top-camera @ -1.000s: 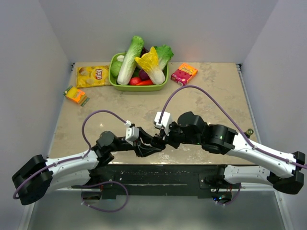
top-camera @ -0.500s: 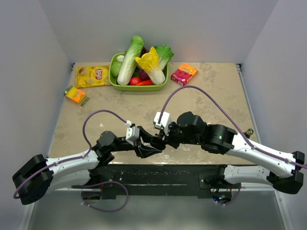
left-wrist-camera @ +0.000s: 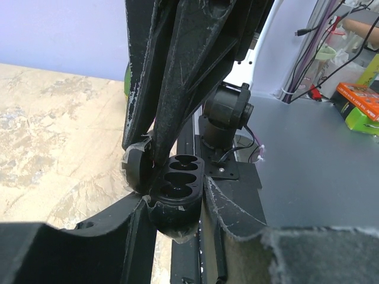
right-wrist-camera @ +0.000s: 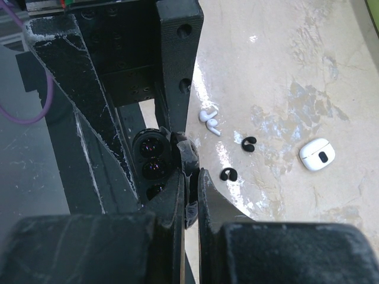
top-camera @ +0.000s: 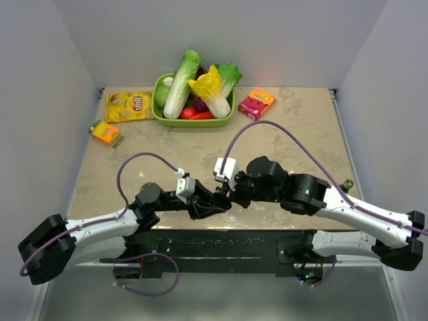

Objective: Insert the wireless bluetooth earbuds into the charging case
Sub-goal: Adjust the charging case.

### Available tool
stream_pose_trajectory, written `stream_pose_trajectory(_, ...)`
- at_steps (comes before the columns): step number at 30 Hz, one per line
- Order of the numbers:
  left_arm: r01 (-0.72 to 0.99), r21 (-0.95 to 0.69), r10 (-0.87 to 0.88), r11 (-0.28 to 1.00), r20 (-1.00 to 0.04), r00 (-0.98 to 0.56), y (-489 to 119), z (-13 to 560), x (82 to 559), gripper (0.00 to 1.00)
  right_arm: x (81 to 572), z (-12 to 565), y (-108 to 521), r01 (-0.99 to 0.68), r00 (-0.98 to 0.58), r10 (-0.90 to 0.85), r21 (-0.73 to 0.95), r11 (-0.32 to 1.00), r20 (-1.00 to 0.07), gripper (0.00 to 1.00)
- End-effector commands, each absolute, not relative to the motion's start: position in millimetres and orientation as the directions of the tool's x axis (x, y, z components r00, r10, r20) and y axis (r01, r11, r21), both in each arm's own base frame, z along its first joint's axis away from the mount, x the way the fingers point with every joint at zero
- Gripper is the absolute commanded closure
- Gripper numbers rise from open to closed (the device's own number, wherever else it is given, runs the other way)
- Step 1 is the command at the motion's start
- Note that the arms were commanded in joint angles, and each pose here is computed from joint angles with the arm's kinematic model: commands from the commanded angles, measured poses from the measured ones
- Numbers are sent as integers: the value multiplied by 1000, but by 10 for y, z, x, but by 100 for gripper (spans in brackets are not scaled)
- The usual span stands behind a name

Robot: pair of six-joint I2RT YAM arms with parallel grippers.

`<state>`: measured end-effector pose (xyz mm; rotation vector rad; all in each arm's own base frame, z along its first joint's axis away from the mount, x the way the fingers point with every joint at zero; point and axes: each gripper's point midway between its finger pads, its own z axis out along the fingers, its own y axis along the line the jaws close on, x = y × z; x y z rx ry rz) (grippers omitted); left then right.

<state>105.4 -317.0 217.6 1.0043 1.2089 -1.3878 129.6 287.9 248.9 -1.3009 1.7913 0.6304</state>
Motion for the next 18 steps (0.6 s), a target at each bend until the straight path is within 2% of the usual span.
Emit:
stream_pose_trajectory(1,995,-94,-229,-14,-969,-95,-3190,2432,1077,100,1322,2749,2970,-936,-123,-468,-55,348,-875,100)
stream_pose_trajectory(2,996,-93,-231,-12,-968,-93,-3184,2425,1075,100,1317,2738,2973,-936,-129,-468,-49,349,-874,100)
stream_pose_trajectory(3,996,-93,-234,-10,-968,-93,-3182,2425,1078,100,1314,2755,2978,-936,-131,-462,-44,350,-877,96)
stream_pose_trajectory(4,995,-96,-237,-7,-967,-95,-3177,2419,1081,100,1322,2764,2982,-933,-137,-455,-40,358,-880,74)
stream_pose_trajectory(6,995,-99,-251,9,-963,-94,-3156,2413,1096,100,1352,2810,2994,-923,-151,-430,-29,384,-890,51)
stream_pose_trajectory(9,993,-109,-274,36,-957,-95,-3124,2410,1125,100,1419,2969,3026,-905,-162,-372,-13,426,-914,36)
stream_pose_trajectory(14,985,-127,-318,119,-944,-83,-3036,2417,1229,100,1576,3346,2943,-842,-176,-209,37,538,-962,27)
stream_pose_trajectory(16,979,-124,-360,159,-931,-60,-2957,2492,1264,100,1715,3522,2783,-774,-161,-98,64,630,-982,20)
stream_pose_trajectory(18,965,-138,-401,223,-915,-39,-2829,2495,1316,100,1895,3340,2632,-666,-201,-37,109,738,-979,19)
